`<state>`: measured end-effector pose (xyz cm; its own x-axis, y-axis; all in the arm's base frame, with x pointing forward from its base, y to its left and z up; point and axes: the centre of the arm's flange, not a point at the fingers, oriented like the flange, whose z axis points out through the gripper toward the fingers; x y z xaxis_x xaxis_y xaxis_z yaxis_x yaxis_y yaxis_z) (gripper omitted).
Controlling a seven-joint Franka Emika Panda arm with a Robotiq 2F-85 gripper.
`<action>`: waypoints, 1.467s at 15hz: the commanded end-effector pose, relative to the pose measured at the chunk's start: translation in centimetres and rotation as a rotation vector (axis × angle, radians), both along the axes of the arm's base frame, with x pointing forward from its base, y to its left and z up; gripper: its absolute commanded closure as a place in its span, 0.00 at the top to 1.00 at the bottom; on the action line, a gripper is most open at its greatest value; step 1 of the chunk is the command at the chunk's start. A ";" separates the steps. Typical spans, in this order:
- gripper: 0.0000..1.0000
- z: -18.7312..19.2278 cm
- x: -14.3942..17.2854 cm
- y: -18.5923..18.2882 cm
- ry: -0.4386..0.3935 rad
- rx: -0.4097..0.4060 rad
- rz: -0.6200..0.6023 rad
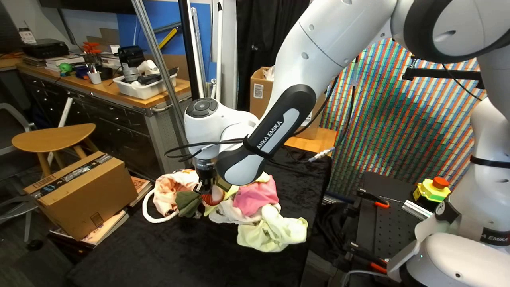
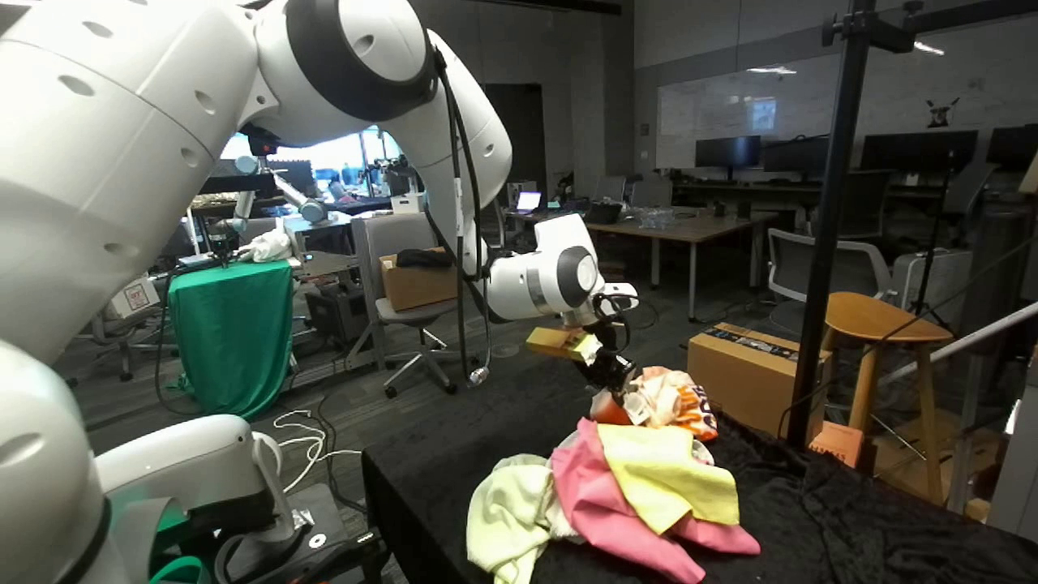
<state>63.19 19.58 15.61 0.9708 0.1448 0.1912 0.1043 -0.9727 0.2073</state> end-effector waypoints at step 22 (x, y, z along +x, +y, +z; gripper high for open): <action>0.06 -2.8 2.0 -3.3 0.085 0.033 -0.088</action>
